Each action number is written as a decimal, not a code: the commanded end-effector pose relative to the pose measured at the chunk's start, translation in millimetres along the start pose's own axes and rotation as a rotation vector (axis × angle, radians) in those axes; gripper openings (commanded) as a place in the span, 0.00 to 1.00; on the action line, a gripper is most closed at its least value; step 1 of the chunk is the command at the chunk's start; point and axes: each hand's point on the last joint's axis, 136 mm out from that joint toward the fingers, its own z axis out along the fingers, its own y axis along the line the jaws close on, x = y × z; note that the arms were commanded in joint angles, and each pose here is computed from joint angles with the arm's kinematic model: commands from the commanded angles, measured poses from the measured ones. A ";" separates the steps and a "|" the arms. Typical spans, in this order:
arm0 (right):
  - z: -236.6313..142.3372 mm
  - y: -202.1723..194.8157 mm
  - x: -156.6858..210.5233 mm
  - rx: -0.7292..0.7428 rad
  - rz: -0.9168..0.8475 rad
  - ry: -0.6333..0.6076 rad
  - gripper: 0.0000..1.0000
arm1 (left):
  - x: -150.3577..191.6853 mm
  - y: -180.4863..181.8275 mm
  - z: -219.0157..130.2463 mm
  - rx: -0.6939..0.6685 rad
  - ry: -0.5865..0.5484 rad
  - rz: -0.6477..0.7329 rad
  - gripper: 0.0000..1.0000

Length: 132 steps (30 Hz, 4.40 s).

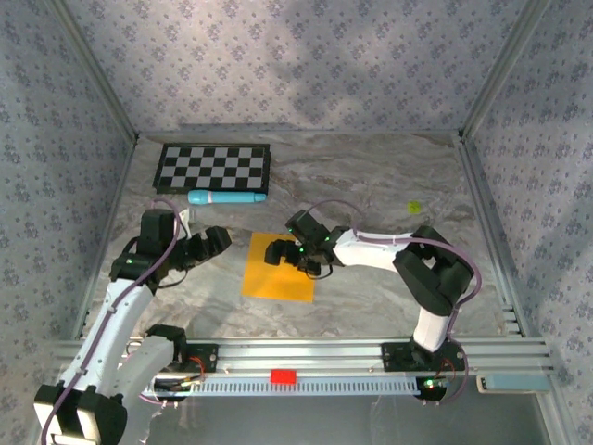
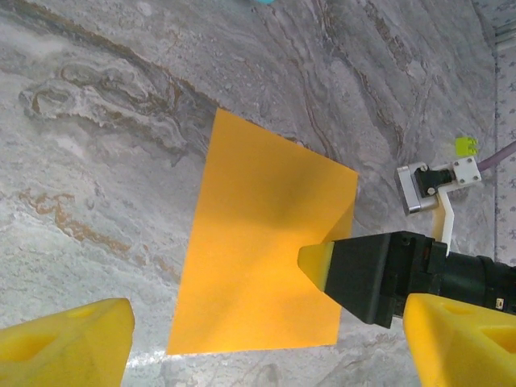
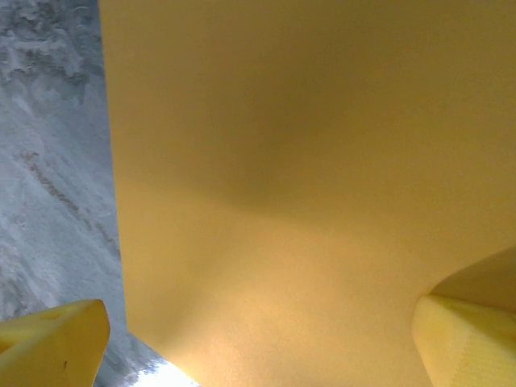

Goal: Fold a paper plane with a square sheet of paper (pick it up from the middle)
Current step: Rotate the paper at the center of the table, then first fold the square sheet of paper in half at the center of the table.

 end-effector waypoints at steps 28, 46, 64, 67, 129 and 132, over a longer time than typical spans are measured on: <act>-150.1 -88.8 -26.0 -0.040 0.017 -0.339 0.91 | 89.3 -31.5 148.5 -0.597 0.597 0.443 0.78; -144.0 -102.0 -13.8 0.002 0.030 -0.286 0.91 | 112.4 -21.9 173.0 -0.592 0.668 0.399 0.81; -135.4 -106.4 -9.1 0.015 0.052 -0.253 0.92 | 134.2 17.0 182.3 -0.700 0.698 0.408 0.79; -136.0 -105.3 -10.7 0.014 0.053 -0.260 0.92 | 132.5 11.5 181.6 -0.681 0.688 0.412 0.76; -163.8 -109.2 -51.8 -0.173 0.190 -0.334 0.86 | 108.6 -91.1 195.7 0.112 0.341 -0.126 0.39; -158.2 -105.2 -52.5 -0.174 0.177 -0.305 0.84 | 110.6 -84.1 197.5 0.089 0.336 -0.127 0.39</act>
